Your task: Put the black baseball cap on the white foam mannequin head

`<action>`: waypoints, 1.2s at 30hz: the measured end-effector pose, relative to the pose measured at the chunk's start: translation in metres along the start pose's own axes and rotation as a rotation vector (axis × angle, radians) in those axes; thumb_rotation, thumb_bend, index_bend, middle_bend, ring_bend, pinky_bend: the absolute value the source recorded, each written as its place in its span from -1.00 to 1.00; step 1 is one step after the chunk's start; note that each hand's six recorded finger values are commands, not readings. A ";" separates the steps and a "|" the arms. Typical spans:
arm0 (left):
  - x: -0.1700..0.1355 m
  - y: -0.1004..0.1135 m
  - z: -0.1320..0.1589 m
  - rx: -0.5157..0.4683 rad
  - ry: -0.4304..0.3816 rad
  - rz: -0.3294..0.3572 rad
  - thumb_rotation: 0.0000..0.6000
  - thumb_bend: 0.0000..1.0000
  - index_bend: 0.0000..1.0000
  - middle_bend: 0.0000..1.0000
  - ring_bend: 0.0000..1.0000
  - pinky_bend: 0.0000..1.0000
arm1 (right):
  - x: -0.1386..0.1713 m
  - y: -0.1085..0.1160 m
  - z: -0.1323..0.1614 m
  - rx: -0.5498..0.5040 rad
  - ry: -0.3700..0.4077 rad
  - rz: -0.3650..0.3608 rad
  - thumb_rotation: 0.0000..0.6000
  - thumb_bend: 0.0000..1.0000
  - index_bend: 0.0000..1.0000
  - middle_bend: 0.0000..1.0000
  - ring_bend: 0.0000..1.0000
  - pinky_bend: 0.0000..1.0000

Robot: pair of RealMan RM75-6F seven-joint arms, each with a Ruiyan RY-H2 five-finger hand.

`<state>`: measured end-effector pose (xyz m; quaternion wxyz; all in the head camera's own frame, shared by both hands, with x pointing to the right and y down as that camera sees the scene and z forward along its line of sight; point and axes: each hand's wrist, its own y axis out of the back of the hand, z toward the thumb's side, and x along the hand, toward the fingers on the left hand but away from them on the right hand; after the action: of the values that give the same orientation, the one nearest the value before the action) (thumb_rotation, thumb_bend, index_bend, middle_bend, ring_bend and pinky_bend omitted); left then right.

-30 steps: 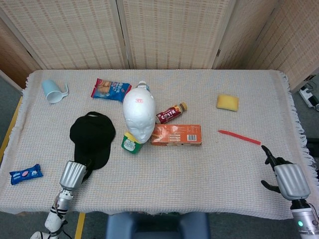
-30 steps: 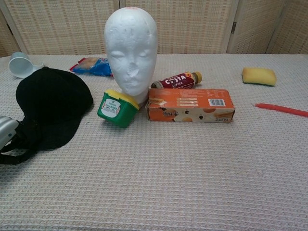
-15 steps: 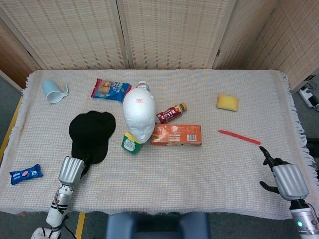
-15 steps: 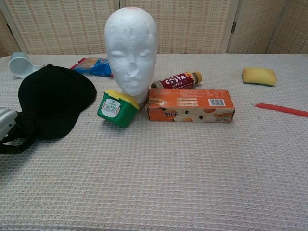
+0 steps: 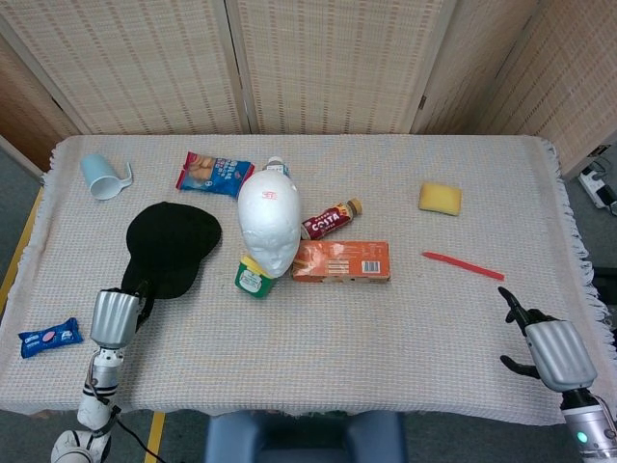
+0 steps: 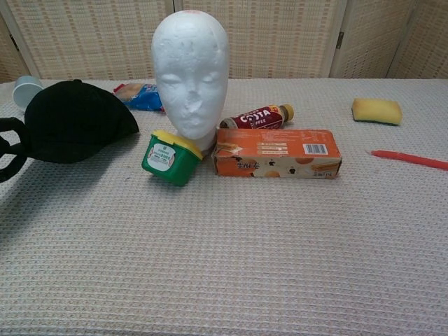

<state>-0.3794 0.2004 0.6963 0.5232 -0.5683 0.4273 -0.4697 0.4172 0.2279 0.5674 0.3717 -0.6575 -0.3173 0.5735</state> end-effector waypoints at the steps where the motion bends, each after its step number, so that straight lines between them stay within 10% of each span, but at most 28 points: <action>1: 0.002 0.003 -0.002 -0.003 0.004 0.016 1.00 0.09 0.52 1.00 1.00 1.00 | 0.000 0.000 0.000 -0.002 0.002 0.001 1.00 -0.97 -1.00 -0.23 -0.23 0.22; 36: 0.131 0.105 0.023 -0.039 -0.064 0.454 1.00 0.30 0.53 1.00 1.00 1.00 | 0.008 0.017 -0.007 -0.062 0.004 0.001 1.00 -0.97 -1.00 -0.25 -0.25 0.22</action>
<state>-0.3308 0.0674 0.6032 0.6177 -0.4821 0.5366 -0.3133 0.4253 0.2248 0.5498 0.3515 -0.6700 -0.3337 0.5623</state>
